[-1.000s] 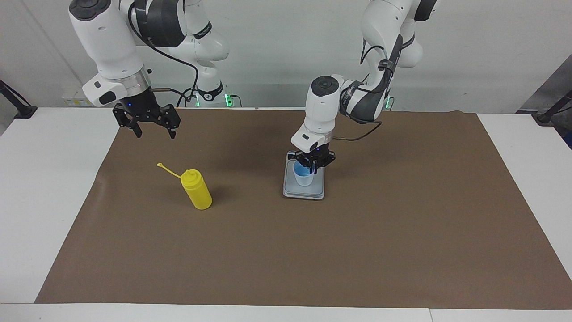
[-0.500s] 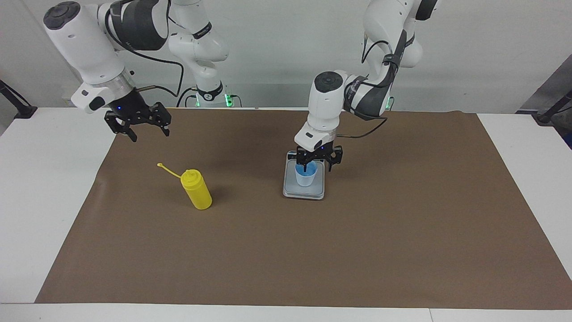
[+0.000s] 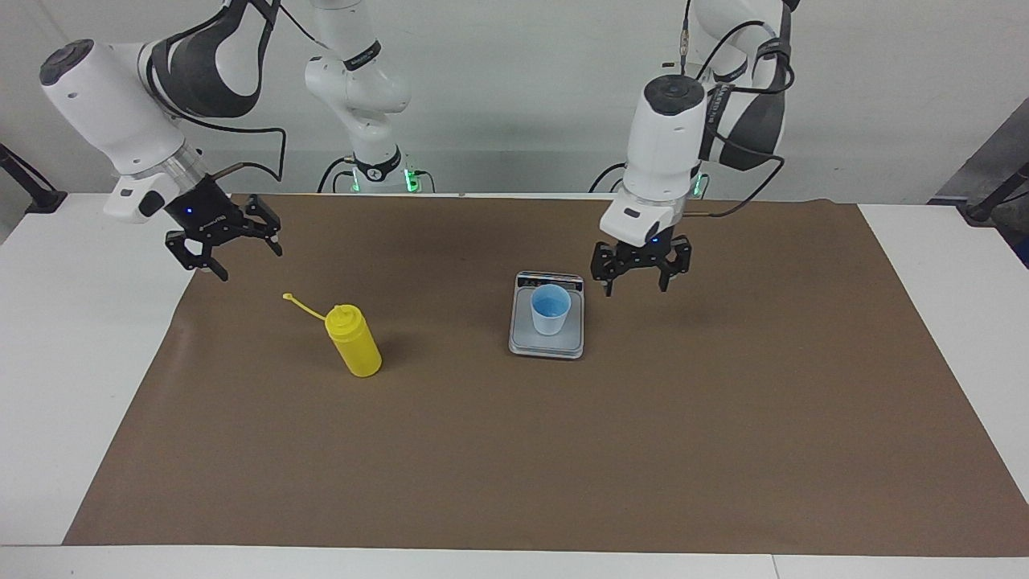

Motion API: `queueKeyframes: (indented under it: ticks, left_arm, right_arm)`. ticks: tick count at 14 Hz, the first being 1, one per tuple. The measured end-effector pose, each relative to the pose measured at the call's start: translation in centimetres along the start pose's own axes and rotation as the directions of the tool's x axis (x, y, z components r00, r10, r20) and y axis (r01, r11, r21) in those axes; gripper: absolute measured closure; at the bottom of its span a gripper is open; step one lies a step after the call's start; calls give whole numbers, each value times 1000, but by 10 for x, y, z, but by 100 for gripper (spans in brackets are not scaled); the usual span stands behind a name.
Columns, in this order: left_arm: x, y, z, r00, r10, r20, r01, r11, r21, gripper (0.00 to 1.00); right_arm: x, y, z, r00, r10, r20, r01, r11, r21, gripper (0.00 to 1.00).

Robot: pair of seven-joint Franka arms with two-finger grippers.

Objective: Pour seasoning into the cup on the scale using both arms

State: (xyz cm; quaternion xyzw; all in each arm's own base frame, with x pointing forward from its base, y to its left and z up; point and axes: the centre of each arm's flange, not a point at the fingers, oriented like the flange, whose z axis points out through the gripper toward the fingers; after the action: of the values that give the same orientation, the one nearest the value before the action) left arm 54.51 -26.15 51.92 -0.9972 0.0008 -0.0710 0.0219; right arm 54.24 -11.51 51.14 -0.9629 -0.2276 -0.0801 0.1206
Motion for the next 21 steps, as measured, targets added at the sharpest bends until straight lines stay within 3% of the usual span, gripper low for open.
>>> queueKeyframes:
  ticks: [4,10,13,16,19,21]
  left_arm:
    - [8,-81,-33,996,72,42,-72,997,-6,0]
    - [16,-162,-57,977,190,95,-191,982,-4,0]
    - [18,-185,-54,978,176,115,-177,984,-2,0]
    - [17,-186,-52,978,171,120,-171,985,-9,0]
    - [20,-201,-60,988,108,114,-99,992,-76,0]
    - [22,-219,-75,992,75,105,-66,994,-83,0]
  right_arm:
    - [-35,28,34,984,-165,-70,172,980,97,0]
    - [-59,61,102,914,-333,-234,378,906,189,0]
    - [-64,69,133,866,-399,-302,466,863,195,0]
    - [-66,69,151,848,-406,-341,488,848,205,0]
    - [-67,68,172,815,-418,-401,526,824,211,0]
    - [-71,71,194,795,-409,-447,542,811,221,0]
